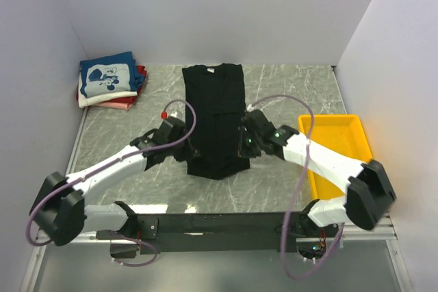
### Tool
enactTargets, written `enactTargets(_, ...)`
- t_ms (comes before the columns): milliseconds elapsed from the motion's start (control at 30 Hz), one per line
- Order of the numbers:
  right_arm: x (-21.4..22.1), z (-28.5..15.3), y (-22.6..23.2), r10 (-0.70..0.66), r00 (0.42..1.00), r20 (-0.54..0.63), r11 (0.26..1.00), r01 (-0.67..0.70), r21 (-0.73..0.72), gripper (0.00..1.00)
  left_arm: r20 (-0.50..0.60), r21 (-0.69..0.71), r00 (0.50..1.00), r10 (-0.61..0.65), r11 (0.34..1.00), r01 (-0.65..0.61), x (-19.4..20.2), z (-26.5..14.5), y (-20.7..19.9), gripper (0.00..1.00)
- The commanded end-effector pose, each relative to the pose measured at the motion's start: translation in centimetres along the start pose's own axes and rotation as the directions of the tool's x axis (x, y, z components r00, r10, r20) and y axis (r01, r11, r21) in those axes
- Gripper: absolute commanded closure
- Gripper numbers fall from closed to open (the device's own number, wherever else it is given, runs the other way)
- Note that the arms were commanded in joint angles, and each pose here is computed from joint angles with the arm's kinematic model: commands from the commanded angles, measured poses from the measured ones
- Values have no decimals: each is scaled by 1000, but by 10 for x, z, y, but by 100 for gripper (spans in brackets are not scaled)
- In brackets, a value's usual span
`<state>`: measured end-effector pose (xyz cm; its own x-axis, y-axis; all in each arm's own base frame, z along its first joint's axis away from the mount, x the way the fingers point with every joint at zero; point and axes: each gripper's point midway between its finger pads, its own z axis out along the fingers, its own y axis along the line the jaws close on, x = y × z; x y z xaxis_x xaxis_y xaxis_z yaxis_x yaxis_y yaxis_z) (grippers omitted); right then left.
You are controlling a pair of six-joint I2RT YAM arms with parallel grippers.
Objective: Fold and stack the t-shirts
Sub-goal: Fold the tshirt
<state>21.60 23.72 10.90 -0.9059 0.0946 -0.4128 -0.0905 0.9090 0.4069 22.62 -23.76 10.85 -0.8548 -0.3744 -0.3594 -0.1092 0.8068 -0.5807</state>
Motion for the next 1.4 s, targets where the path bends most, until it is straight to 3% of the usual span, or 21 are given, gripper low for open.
enactTargets(0, -64, 6, 10, 26, 989, 143, 1000, -28, 14, 100, 141, 87, 989, -34, 996, 22, -55, 8, -34, 99)
enactTargets(233, -135, 44, -18, 126, 977, 173, 988, -139, 65, 100, 275, 30, 951, -144, 989, 142, -129, 42, -23, 99)
enactTargets(400, -176, 70, -31, 169, 971, 168, 981, -182, 61, 100, 312, -13, 931, -191, 979, 205, -176, 73, -13, 100)
enactTargets(767, -223, 95, -43, 226, 960, 164, 972, -232, 20, 100, 304, -46, 934, -188, 976, 211, -212, 106, -7, 99)
enactTargets(1033, -228, 102, -51, 239, 960, 145, 970, -242, 4, 99, 294, -31, 937, -189, 978, 206, -226, 117, 5, 99)
enactTargets(1067, -231, 101, -52, 231, 961, 149, 972, -234, 4, 95, 294, -22, 939, -177, 981, 191, -232, 117, 5, 91)
enactTargets(1100, -232, 101, -52, 227, 963, 146, 973, -231, 8, 81, 285, -14, 943, -172, 983, 183, -235, 118, 3, 82)
enactTargets(1200, -236, 96, -61, 226, 963, 144, 972, -233, 30, 56, 278, 11, 950, -139, 990, 141, -244, 115, 1, 45)
enactTargets(1267, -237, 87, -59, 215, 962, 166, 975, -221, 18, 48, 309, 32, 944, -118, 993, 114, -254, 102, -5, 31)
enactTargets(1367, -232, 78, -57, 209, 962, 176, 976, -216, 18, 47, 332, 25, 938, -104, 994, 102, -257, 84, -9, 32)
